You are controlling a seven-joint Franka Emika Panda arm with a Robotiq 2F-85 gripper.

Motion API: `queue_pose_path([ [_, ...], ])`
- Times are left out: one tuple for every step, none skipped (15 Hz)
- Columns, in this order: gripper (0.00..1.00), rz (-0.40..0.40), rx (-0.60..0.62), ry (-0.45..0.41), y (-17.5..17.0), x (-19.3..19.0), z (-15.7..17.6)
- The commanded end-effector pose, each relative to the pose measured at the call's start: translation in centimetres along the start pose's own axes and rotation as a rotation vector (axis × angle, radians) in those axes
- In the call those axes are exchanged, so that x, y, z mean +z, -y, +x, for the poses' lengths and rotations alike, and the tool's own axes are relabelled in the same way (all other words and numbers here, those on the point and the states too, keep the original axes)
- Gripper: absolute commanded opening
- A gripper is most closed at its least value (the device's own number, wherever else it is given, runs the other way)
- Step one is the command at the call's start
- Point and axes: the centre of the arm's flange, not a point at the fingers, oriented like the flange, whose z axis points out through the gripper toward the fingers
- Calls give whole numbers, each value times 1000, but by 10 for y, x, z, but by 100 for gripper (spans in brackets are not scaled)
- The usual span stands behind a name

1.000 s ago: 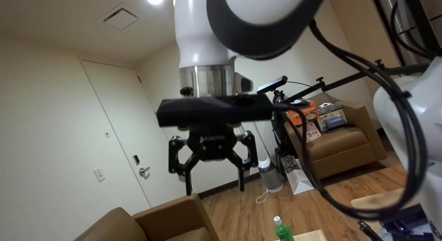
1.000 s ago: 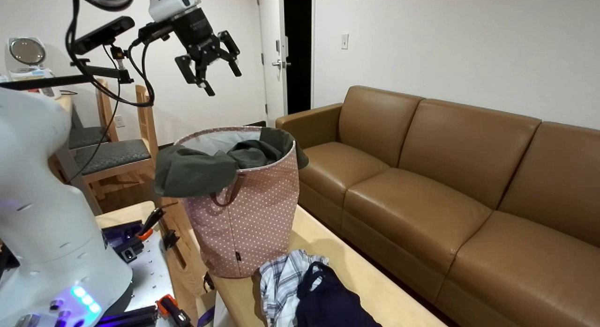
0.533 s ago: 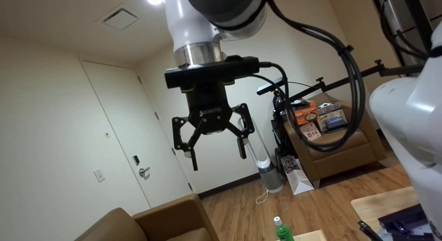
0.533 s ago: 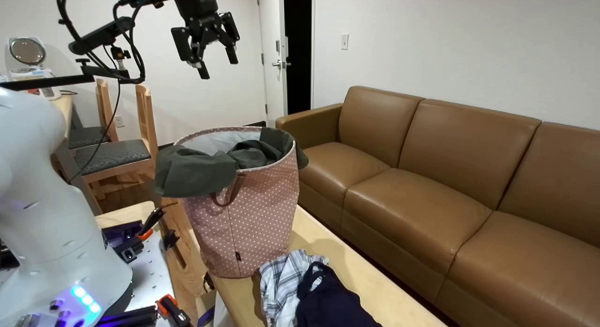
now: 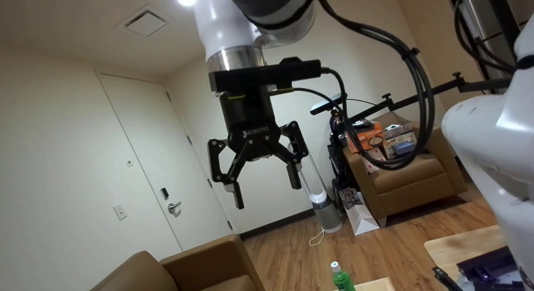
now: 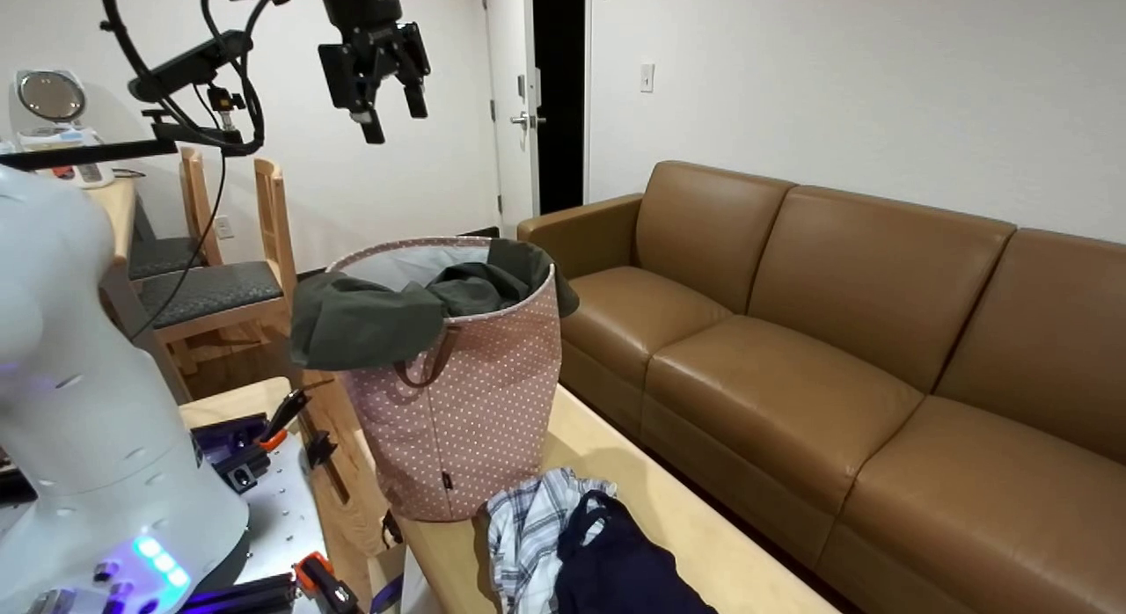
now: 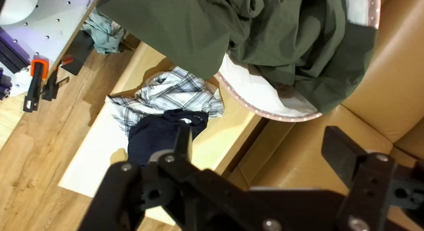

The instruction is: Pick the cloth and put it in the bag

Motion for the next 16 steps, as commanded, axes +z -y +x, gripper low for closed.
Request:
queue_pose_path([
  [100,-38,-162,97,11,18,19],
  [100,-104,-160,124,14,24,20],
  [100,-34,-107,64,1,16,11],
  [100,-59,-119,88,2,24,13],
  [100,-73,-125,102,4,29,15],
  [100,-80,-127,109,6,31,17],
  [100,-78,-174,82,9,33,19],
  [100,-90,-280,85,11,39,29],
  [100,-108,-325,105,10,44,39],
  [100,-98,-378,132,6,52,55],
  [100,-97,-426,156,2,59,67],
  [100,-93,-478,174,-2,66,74],
  [100,-106,-524,203,-5,74,79],
  [100,-150,-548,248,-3,81,82],
  [100,-193,-436,243,3,84,84],
  [100,-116,-468,223,-10,76,73],
])
